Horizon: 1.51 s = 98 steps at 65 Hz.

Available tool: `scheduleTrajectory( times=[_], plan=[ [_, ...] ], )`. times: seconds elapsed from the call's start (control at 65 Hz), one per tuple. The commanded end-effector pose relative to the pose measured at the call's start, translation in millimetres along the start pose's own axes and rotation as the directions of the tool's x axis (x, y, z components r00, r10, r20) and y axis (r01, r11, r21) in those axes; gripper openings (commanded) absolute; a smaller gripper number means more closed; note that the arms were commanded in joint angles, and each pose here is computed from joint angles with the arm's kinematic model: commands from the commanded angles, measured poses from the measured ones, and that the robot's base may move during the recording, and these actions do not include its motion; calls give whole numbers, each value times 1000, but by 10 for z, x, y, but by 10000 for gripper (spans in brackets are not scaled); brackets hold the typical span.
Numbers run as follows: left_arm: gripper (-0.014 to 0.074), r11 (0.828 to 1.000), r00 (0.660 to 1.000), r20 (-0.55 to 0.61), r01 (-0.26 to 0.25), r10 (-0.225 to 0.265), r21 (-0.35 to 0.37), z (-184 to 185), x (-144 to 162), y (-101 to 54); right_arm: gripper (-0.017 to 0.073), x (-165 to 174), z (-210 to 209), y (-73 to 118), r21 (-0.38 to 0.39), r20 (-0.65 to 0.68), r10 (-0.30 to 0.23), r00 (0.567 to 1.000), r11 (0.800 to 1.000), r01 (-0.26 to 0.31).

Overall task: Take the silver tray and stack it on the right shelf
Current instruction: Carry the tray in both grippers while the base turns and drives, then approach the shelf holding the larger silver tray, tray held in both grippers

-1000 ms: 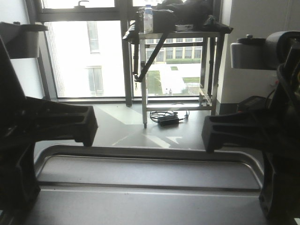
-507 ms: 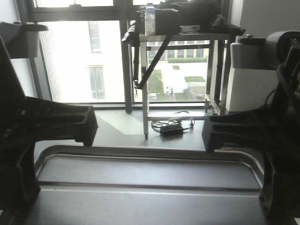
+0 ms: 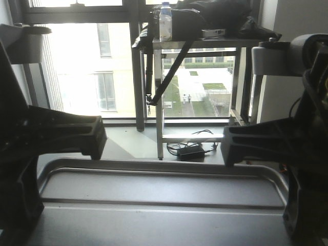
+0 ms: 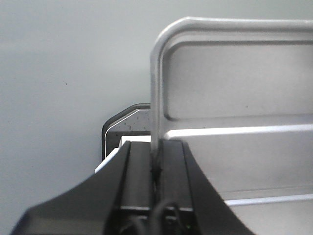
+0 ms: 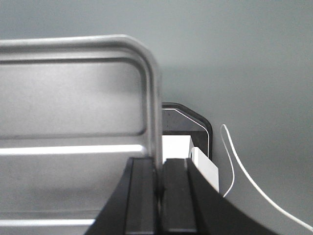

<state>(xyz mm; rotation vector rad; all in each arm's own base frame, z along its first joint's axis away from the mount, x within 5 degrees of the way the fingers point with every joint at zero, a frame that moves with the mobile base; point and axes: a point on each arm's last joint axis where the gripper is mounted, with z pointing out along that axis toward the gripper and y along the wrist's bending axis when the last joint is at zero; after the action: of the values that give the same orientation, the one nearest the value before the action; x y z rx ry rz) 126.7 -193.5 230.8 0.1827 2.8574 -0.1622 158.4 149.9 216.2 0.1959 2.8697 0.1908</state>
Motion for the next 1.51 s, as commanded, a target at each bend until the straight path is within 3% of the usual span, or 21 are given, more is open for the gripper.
scheduleTrajectory(
  times=[0.0, 1.492],
  plan=[
    [-100, 1000, 999, 21, -25, 25, 1, -112, -7, 11, 69, -83, -111, 28, -27, 61, -19, 998, 999, 21],
    [-100, 1000, 999, 21, -25, 25, 1, -112, -7, 11, 69, -83, -111, 27, -26, 60, -19, 998, 999, 21]
  ],
)
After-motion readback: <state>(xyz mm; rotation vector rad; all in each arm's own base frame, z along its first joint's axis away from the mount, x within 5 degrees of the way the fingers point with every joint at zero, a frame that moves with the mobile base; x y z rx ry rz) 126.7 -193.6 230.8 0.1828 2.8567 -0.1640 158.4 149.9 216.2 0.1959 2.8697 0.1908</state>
